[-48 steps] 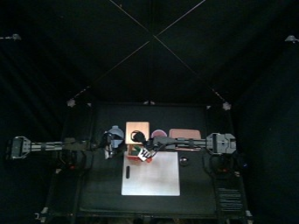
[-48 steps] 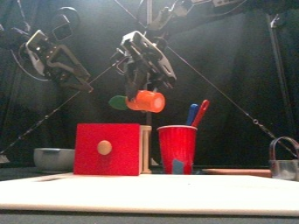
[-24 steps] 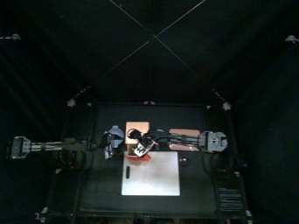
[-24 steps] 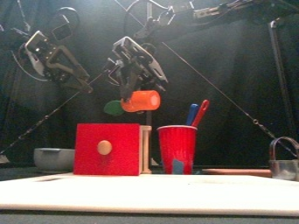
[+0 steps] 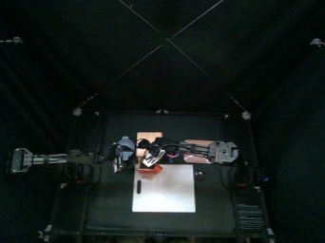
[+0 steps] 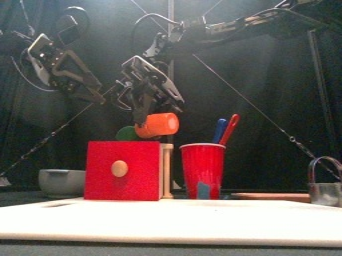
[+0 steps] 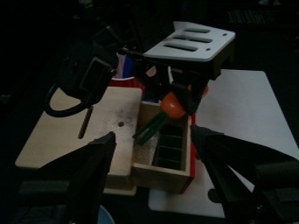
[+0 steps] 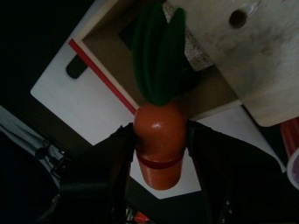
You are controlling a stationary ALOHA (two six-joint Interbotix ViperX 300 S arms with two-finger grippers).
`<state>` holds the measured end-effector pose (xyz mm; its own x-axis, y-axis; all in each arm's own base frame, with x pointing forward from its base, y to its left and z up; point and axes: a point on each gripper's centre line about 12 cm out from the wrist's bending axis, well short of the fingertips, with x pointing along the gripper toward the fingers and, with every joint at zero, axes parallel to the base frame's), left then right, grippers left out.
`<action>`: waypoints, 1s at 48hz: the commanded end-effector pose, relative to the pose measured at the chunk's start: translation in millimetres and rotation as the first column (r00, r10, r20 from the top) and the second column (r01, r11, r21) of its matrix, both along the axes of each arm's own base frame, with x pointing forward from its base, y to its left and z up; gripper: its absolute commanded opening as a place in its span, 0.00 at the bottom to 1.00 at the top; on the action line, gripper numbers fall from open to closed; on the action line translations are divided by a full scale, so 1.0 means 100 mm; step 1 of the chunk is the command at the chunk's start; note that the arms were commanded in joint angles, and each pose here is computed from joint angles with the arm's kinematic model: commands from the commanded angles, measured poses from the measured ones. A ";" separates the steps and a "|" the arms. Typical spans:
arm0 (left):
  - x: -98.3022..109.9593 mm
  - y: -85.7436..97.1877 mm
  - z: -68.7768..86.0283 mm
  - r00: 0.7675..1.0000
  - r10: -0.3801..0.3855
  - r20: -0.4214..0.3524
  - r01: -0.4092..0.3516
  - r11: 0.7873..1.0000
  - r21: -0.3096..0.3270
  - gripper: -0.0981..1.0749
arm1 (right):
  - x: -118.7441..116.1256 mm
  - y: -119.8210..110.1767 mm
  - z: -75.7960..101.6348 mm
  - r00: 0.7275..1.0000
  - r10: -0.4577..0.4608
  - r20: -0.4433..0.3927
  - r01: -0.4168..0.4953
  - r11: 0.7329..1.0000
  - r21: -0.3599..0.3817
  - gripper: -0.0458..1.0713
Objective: Drop carrot into open drawer
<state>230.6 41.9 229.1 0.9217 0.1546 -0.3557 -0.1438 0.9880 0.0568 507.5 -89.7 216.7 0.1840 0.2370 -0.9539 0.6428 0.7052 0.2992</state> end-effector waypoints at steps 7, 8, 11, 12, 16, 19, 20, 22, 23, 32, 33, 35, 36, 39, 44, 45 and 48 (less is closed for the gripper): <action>-0.04 0.02 0.07 1.000 0.018 -0.001 -0.018 1.000 0.007 0.94 | 0.02 0.02 0.14 1.000 0.015 0.009 -0.015 1.000 0.017 0.61; -0.05 0.02 0.07 1.000 0.020 -0.001 -0.020 1.000 0.009 0.94 | 0.02 0.02 0.14 1.000 0.017 0.008 -0.017 1.000 0.017 0.61; -0.06 0.02 0.08 1.000 0.021 0.002 -0.021 1.000 0.010 0.94 | 0.03 0.03 0.15 1.000 0.018 0.008 -0.018 1.000 0.018 0.61; -0.07 0.02 0.08 1.000 0.021 0.004 -0.021 1.000 0.010 0.94 | 0.03 0.02 0.15 1.000 0.018 0.010 -0.018 1.000 0.014 0.61; -0.08 0.02 0.07 1.000 0.023 0.002 -0.023 1.000 0.010 0.94 | 0.06 0.00 0.18 1.000 0.015 0.023 -0.015 1.000 -0.004 0.61; -0.08 0.02 0.07 1.000 0.023 0.002 -0.023 1.000 0.010 0.94 | 0.09 -0.04 0.20 0.999 0.013 0.043 -0.011 0.999 -0.031 0.61; -0.08 0.02 0.07 1.000 0.024 0.001 -0.024 1.000 0.009 0.94 | 0.11 -0.06 0.22 0.999 0.009 0.054 -0.006 0.999 -0.041 0.61; -0.08 0.02 0.07 1.000 0.024 0.001 -0.024 1.000 0.009 0.94 | 0.14 -0.08 0.25 0.997 0.007 0.073 -0.002 0.998 -0.063 0.61; -0.08 0.02 0.07 1.000 0.024 0.001 -0.024 1.000 0.009 0.94 | 0.15 -0.09 0.27 0.997 0.006 0.083 0.000 0.997 -0.073 0.61; -0.08 0.02 0.07 1.000 0.024 0.003 -0.024 1.000 0.007 0.94 | 0.22 -0.12 0.27 0.995 0.009 0.103 0.001 0.995 -0.096 0.61; -0.08 0.02 0.07 1.000 0.023 0.002 -0.023 1.000 0.007 0.94 | 0.22 -0.12 0.25 0.995 0.010 0.100 0.000 0.996 -0.094 0.61; -0.08 0.02 0.07 1.000 0.025 0.002 -0.025 1.000 0.007 0.94 | 0.23 -0.13 0.21 0.995 0.011 0.094 -0.002 0.996 -0.093 0.61; -0.08 0.02 0.07 1.000 0.023 0.002 -0.023 1.000 0.007 0.94 | 0.23 -0.13 0.20 0.996 0.011 0.091 -0.002 0.996 -0.094 0.62; -0.08 0.02 0.07 1.000 0.023 0.002 -0.023 1.000 0.007 0.94 | 0.24 -0.14 0.14 0.996 0.011 0.083 -0.002 0.995 -0.100 0.62; -0.08 0.02 0.07 1.000 0.023 0.002 -0.023 1.000 0.007 0.94 | 0.26 -0.14 0.10 0.997 0.015 0.079 -0.005 0.992 -0.123 0.63; -0.08 0.02 0.07 1.000 0.022 0.001 -0.022 1.000 0.010 0.94 | 0.26 -0.14 0.10 0.997 0.017 0.078 -0.007 0.992 -0.127 0.63; -0.08 0.02 0.07 1.000 0.023 0.001 -0.023 1.000 0.009 0.94 | 0.26 -0.13 0.10 0.997 0.022 0.076 -0.012 0.991 -0.133 0.64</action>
<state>220.2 43.3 231.1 0.9133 0.1790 -0.3658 -0.1667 0.9838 0.0652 532.3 -102.4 204.3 0.2060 0.1335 -0.9694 0.6245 0.7448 0.2353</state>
